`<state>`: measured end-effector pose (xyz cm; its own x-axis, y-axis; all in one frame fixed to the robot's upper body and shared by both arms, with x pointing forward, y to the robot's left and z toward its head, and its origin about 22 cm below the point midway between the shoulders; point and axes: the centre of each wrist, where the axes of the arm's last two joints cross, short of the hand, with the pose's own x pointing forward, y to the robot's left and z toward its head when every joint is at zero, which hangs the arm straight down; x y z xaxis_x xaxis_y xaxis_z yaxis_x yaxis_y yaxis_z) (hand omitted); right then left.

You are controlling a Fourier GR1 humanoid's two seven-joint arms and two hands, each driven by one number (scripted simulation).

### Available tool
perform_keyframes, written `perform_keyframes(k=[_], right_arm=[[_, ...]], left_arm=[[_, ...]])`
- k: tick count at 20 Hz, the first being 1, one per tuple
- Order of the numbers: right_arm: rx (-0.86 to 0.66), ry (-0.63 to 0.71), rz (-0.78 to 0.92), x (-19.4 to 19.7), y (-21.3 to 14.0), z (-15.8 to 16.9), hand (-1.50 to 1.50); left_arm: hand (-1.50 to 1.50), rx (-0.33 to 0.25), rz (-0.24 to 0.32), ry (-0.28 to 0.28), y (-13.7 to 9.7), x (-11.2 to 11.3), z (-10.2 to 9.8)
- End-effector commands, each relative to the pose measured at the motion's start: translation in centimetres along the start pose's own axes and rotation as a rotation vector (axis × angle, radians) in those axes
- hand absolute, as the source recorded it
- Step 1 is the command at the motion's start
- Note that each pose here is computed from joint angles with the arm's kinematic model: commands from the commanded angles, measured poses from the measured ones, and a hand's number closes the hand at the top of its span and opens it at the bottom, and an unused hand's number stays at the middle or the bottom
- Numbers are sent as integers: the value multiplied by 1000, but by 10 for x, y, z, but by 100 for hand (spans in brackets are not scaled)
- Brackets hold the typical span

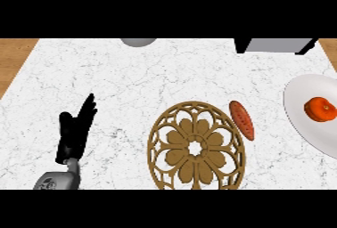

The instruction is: Pick the squash from the placemat and place it in the plate

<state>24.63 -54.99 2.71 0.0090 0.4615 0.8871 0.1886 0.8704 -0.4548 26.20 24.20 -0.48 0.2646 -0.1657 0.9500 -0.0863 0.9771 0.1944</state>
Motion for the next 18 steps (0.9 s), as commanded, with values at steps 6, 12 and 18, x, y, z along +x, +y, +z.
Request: perform_keyframes(k=[6, 12, 18], right_arm=[[-25, -8, 6, -13, -18, 29, -150], [-83, -1, 15, -9, -21, 25, -150], [-143, 2, -7, 6, -63, 39, -150]], left_arm=[[0, 5, 1, -6, 6, 0, 9], [0, -2, -7, -1, 12, -10, 5], [0, 0, 12, -11, 6, 4, -3]])
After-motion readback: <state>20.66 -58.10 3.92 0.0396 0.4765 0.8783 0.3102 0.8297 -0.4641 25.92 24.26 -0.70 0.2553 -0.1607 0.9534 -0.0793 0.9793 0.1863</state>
